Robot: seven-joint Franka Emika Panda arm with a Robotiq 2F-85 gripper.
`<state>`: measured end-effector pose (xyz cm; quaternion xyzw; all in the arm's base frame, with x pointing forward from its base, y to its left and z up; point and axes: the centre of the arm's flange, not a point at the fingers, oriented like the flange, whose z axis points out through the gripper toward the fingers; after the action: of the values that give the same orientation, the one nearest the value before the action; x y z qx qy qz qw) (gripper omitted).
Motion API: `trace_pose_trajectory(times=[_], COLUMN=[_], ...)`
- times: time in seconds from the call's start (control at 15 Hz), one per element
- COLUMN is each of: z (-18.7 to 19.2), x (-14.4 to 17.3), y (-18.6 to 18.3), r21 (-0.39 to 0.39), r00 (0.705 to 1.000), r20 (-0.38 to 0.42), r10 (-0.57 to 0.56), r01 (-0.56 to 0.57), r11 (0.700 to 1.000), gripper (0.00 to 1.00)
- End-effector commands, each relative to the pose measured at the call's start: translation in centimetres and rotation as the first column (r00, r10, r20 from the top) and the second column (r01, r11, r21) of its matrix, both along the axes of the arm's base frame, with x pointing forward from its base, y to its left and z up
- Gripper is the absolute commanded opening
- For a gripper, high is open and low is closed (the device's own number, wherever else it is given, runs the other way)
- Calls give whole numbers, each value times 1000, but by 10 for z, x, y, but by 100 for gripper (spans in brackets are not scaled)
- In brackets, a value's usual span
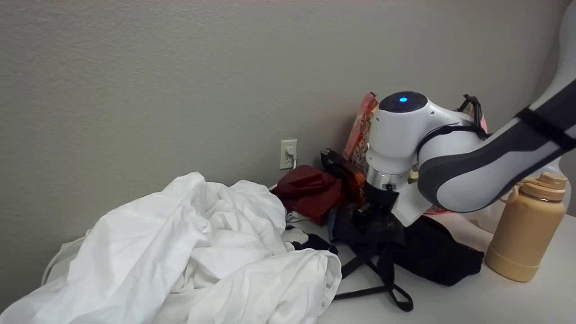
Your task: Move the yellow bottle to the right side of the table and move the bag to the left
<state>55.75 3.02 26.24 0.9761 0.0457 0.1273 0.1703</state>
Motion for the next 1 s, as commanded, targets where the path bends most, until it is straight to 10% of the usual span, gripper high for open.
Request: trace_pose_trajectory(times=[0.0, 0.53, 0.93], z=[-18, -26, 17], x=[14, 11, 12], y=[-8, -3, 22], r21=[-6, 1, 63], r00=[1000, 999, 998], r20=[3, -28, 37], r10=[-22, -40, -54], r01=[22, 40, 52], r11=[1000, 999, 997], gripper=[56, 1, 1])
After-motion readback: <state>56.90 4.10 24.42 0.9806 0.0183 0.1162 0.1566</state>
